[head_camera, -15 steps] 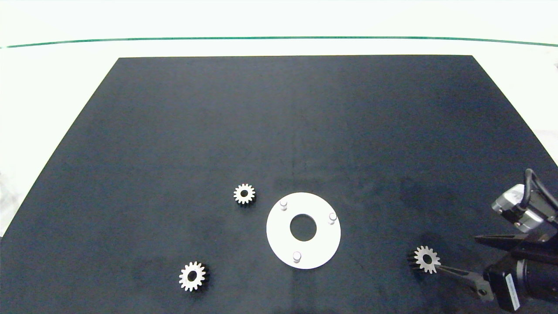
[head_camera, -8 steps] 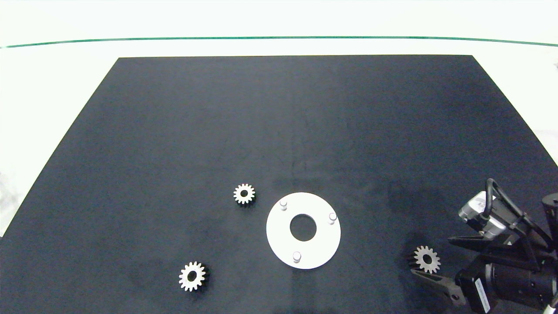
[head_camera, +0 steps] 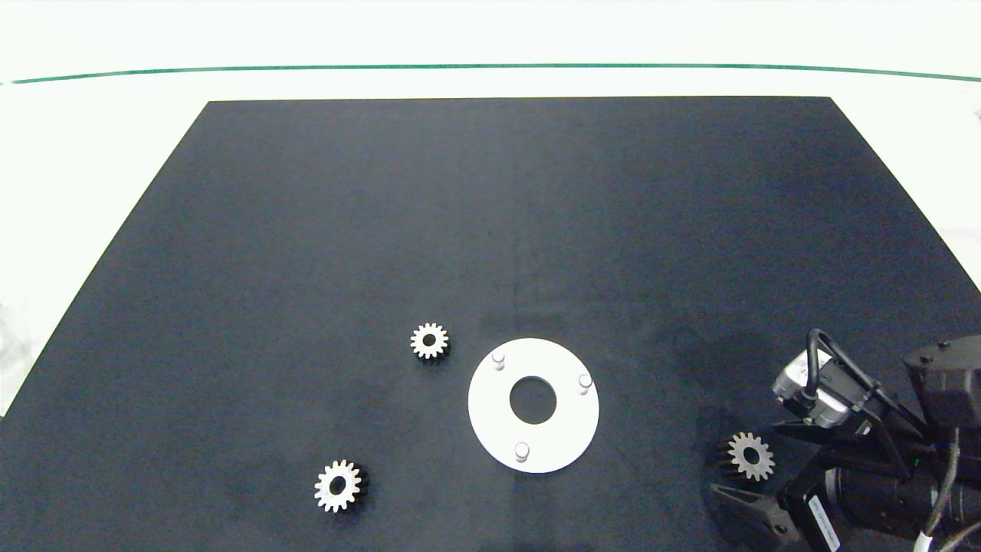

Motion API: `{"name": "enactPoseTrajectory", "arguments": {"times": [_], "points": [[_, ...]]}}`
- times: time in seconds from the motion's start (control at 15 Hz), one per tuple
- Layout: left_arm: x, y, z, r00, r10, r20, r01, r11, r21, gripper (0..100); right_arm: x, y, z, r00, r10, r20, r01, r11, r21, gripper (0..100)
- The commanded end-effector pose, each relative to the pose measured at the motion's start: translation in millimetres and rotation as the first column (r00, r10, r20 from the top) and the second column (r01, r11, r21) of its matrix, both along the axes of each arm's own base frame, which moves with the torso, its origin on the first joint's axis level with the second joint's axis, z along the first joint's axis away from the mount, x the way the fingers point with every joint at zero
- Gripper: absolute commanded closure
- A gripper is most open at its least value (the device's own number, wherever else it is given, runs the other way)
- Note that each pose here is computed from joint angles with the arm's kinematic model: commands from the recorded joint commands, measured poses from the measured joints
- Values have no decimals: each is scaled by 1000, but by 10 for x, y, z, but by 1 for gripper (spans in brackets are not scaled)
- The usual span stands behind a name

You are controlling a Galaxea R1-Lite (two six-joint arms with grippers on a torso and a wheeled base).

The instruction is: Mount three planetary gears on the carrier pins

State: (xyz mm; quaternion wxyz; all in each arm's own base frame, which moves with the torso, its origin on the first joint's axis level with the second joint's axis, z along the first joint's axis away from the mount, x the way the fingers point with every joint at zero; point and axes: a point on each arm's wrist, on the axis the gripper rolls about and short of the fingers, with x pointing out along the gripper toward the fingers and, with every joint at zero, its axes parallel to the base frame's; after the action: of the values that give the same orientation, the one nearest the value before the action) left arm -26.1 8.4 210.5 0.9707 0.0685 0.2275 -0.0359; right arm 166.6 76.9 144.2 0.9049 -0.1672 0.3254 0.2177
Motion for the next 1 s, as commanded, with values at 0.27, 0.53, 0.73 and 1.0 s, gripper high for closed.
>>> {"name": "enactPoseTrajectory", "arguments": {"times": [0.27, 0.53, 0.73, 1.0], "points": [[-7, 2, -16, 1000, 1, -4, -1, 1000, 2, 0, 92, 44, -45, 1000, 10, 12, -10, 1000, -10, 3], [-8, 1, -24, 1000, 3, -6, -3, 1000, 1, 0, 92, 43, -45, 1000, 25, 19, -24, 999, -27, 12], [-8, 1, -24, 1000, 3, -6, -3, 1000, 1, 0, 85, 40, -32, 999, 35, 30, -34, 999, -35, 18], [-12, 2, -24, 1000, 5, -4, -5, 1000, 0, 0, 83, 32, -14, 998, 41, 49, -38, 997, -64, 25]]}}
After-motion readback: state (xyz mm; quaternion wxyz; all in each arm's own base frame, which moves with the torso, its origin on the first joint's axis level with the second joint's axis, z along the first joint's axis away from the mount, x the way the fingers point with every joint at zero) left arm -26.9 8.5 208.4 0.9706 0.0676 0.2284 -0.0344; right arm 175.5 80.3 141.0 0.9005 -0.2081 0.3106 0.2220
